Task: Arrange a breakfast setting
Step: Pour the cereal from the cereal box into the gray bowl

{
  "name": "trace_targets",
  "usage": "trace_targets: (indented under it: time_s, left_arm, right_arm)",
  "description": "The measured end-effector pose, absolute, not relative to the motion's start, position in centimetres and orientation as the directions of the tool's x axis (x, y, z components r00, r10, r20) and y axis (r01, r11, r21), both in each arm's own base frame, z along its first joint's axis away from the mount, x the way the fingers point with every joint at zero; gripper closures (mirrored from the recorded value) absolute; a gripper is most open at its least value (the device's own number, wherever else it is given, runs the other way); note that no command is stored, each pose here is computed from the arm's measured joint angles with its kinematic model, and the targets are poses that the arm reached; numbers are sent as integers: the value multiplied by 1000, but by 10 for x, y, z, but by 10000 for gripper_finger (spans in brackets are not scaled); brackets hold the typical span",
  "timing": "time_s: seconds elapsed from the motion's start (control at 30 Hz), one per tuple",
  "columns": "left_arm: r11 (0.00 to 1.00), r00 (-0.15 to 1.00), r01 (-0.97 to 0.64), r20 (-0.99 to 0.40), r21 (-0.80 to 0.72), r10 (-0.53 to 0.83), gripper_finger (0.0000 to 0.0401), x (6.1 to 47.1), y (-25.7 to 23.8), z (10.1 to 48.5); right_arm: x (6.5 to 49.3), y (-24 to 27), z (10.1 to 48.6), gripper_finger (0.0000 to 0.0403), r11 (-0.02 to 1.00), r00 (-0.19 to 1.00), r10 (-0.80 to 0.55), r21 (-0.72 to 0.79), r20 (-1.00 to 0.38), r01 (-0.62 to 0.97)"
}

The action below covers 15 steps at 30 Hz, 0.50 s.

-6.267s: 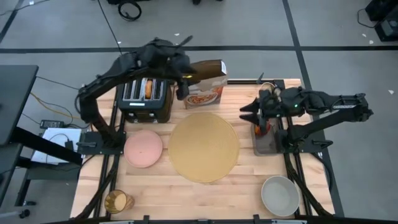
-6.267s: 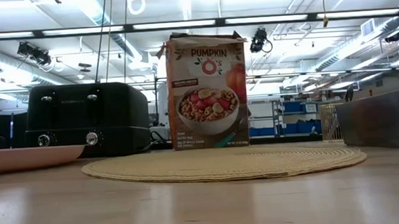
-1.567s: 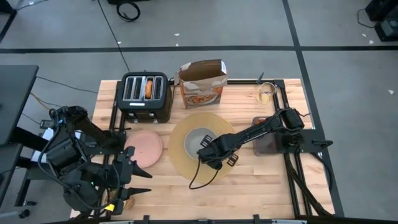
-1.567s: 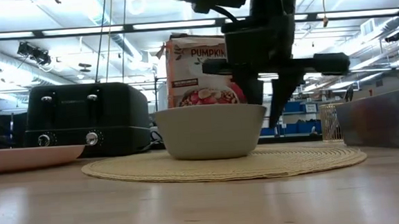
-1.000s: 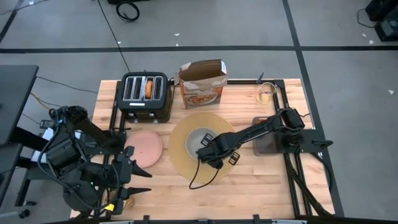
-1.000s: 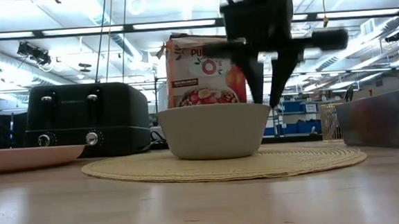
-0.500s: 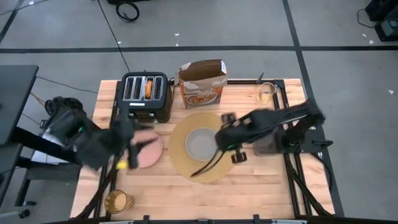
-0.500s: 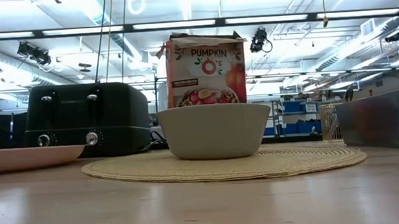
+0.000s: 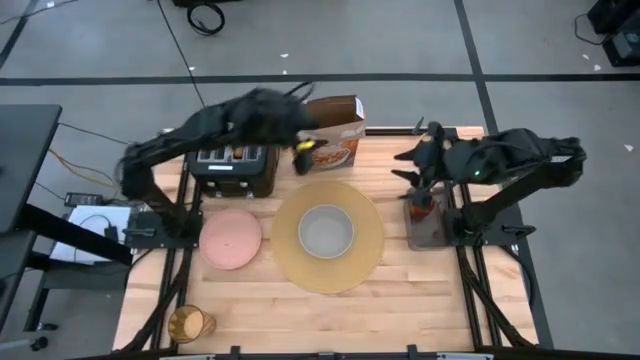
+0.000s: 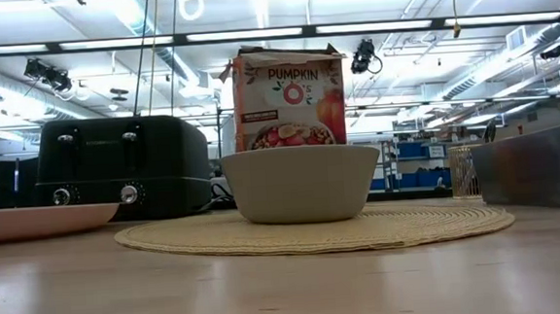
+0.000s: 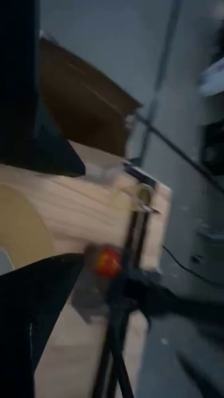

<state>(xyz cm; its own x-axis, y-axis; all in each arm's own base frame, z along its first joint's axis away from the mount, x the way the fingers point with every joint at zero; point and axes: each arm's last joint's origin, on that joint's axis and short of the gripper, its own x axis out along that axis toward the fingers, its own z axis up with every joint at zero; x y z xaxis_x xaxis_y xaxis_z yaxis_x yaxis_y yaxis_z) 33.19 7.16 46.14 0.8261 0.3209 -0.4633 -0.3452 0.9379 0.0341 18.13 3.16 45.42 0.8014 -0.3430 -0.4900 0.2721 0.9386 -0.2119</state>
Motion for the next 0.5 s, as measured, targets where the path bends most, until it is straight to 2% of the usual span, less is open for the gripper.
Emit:
trace_targets:
  time_s: [0.2,0.33,0.5]
  left_arm:
    - [918,731,-386,-577,91,364,137,366,124,414]
    - [902,676,-419,-629,100,384,140,376,150,391]
    - [913,661,-404,-676,46,327,153,380,173,371]
  right_arm:
    - [174,25,443,249,958,874,-285,-153,-393,243]
    - [172,23,435,249,965,892,-260,-124,-369,230]
    - [176,22,423,249,964,888,-264,-125,-376,234]
